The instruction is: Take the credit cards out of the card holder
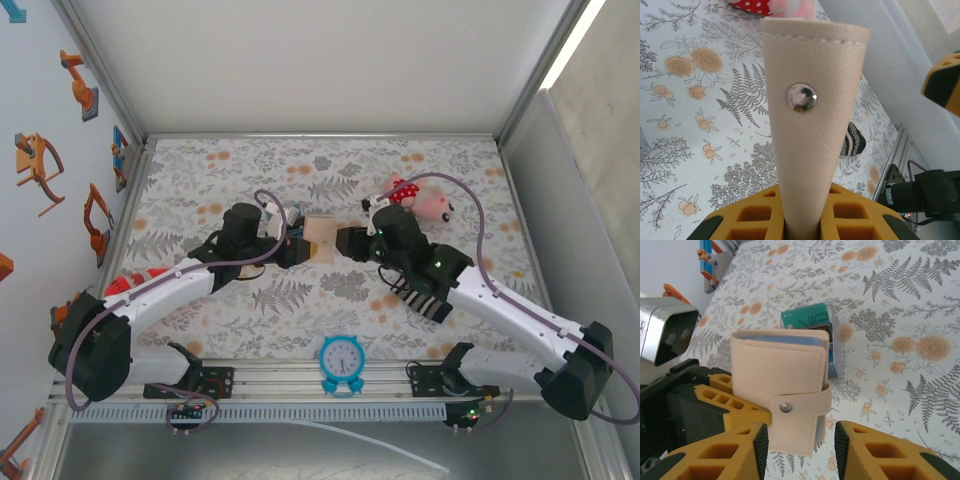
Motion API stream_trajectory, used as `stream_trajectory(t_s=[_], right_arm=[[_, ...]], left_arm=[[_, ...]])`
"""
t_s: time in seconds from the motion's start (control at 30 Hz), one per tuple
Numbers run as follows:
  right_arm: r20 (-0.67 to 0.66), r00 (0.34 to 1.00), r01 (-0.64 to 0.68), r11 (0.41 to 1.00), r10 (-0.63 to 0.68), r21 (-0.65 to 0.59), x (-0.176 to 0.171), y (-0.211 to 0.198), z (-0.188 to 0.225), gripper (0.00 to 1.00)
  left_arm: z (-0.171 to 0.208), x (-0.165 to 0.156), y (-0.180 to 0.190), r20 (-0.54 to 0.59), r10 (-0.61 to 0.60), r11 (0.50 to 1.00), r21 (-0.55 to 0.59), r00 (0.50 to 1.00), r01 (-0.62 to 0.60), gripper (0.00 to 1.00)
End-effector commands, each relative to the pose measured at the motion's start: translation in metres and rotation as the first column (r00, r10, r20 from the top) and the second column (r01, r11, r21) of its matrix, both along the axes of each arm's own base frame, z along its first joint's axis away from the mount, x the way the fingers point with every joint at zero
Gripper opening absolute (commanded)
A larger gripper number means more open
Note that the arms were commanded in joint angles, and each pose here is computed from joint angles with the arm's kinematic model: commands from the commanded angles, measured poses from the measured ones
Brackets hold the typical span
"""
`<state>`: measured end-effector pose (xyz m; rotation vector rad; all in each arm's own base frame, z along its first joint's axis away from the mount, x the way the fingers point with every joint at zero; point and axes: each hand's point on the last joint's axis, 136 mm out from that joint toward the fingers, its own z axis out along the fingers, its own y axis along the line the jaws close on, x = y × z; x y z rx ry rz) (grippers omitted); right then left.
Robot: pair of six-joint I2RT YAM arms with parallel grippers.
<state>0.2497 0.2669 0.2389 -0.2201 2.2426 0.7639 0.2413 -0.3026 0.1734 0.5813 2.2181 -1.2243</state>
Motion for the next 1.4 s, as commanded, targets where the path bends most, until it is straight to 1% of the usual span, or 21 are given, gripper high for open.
stream_trajectory(t_s=[0.0,0.13,0.47,0.7,0.8,0.9,0.97,1.1,1.2,1.37], right_arm=[[-0.011,0.998,0.053,0.997,-0.054,-0.060,0.004,0.001,0.002,0.40],[-0.037,0.998,0.038,0.995,-0.042,-0.090,0.007,0.012,-0.005,0.37],[-0.058,0.998,-0.023,0.995,0.018,-0.094,0.013,0.037,-0.013,0.36],[-0.058,0.998,-0.016,0.993,0.009,-0.115,0.018,0.039,-0.021,0.36],[-0.052,0.998,-0.026,0.994,0.021,-0.107,0.018,0.042,-0.021,0.38],[-0.048,0.998,-0.032,0.994,0.027,-0.101,0.019,0.045,-0.020,0.44],[-0.044,0.999,-0.032,0.994,0.027,-0.107,0.021,0.045,-0.021,0.45],[-0.043,0.999,-0.012,0.991,0.006,-0.133,0.023,0.041,-0.026,0.42],[-0.038,0.999,0.011,0.987,-0.017,-0.159,0.026,0.036,-0.030,0.36],[-0.023,0.998,0.051,0.981,-0.057,-0.189,0.027,0.025,-0.033,0.20]], left_arm=[[0.024,0.008,-0.009,0.066,-0.004,0.998,-0.057,0.998,0.007,0.05],[0.024,0.008,-0.011,0.060,-0.007,0.998,-0.067,0.998,0.011,0.05],[0.027,0.004,-0.014,0.049,-0.030,0.995,-0.094,0.998,0.034,0.05],[0.030,0.000,-0.017,0.045,-0.055,0.992,-0.114,0.997,0.060,0.04],[0.030,-0.001,-0.018,0.043,-0.064,0.991,-0.116,0.997,0.069,0.04],[0.031,-0.004,-0.019,0.039,-0.079,0.989,-0.125,0.996,0.084,0.04],[0.032,-0.006,-0.019,0.044,-0.089,0.987,-0.131,0.995,0.094,0.04],[0.034,-0.008,-0.020,0.045,-0.094,0.985,-0.138,0.995,0.100,0.04],[0.035,-0.009,-0.020,0.046,-0.099,0.984,-0.142,0.994,0.105,0.04],[0.038,-0.010,-0.019,0.052,-0.098,0.984,-0.145,0.994,0.104,0.03]])
